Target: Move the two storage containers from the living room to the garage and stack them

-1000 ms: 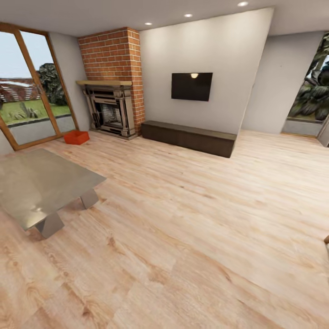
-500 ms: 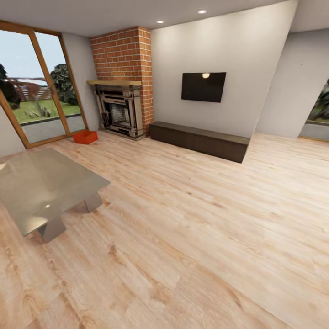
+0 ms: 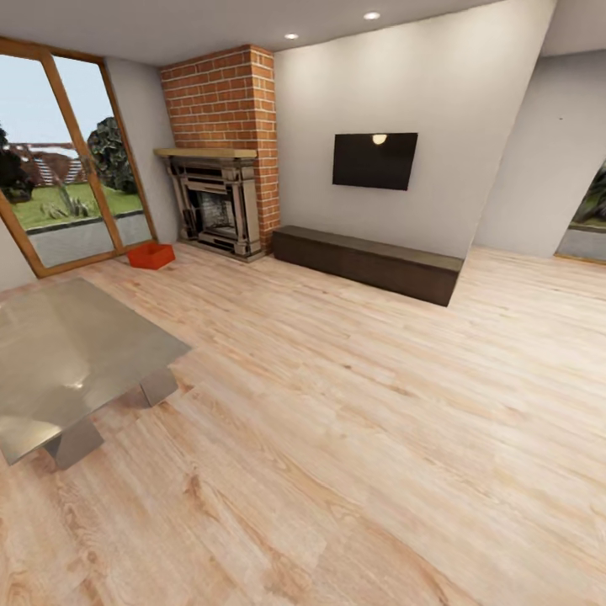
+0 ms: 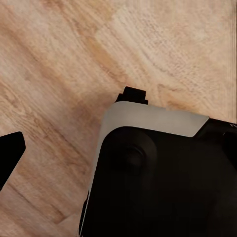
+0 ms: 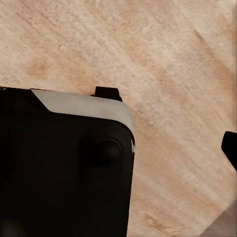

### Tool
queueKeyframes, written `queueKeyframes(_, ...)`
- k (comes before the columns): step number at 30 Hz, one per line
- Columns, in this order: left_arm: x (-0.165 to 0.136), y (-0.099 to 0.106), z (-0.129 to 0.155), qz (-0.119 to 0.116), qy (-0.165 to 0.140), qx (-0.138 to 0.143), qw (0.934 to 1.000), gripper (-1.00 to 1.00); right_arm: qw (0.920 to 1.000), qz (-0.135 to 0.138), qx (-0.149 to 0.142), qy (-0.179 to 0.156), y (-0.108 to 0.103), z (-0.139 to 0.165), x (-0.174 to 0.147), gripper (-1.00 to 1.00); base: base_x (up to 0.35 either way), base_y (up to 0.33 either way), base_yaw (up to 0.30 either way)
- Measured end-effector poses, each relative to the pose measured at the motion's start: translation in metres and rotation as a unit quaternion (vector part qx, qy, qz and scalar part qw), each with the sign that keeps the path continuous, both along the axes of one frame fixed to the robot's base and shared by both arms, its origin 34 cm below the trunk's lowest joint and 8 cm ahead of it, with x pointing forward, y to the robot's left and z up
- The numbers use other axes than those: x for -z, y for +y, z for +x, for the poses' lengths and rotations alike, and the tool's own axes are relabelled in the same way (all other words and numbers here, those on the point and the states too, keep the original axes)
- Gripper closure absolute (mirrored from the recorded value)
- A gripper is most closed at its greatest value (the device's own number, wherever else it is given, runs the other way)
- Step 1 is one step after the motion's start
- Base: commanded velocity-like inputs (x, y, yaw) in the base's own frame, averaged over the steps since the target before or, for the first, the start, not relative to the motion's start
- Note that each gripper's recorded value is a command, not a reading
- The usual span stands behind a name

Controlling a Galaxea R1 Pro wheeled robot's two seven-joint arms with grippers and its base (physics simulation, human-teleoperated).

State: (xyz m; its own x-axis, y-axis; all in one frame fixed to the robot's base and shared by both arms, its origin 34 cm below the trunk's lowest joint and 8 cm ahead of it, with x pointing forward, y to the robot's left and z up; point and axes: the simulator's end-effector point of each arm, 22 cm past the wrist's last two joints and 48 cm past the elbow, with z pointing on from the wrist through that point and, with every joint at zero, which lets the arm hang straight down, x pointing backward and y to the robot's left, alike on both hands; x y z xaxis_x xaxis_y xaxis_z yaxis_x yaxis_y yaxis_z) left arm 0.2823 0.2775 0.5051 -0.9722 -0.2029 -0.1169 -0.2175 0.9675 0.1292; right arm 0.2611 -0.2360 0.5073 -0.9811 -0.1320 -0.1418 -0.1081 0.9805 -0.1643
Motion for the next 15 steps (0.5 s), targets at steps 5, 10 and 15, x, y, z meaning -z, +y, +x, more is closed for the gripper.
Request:
queueKeyframes(5,0.0,0.0,0.0001,0.0,0.0,0.0,1.0,-1.0,1.0,0.0,0.0,0.0,0.0,0.0,0.0,-1.0,0.322,-0.093,0.0)
queueKeyframes(10,0.0,0.0,-0.0004,0.0,0.0,0.0,1.0,-1.0,1.0,0.0,0.0,0.0,0.0,0.0,0.0,-1.0,0.322,-0.093,0.0)
queueKeyframes(15,0.0,0.0,0.0,0.0,0.0,0.0,1.0,-1.0,1.0,0.0,0.0,0.0,0.0,0.0,0.0,-1.0,0.322,-0.093,0.0)
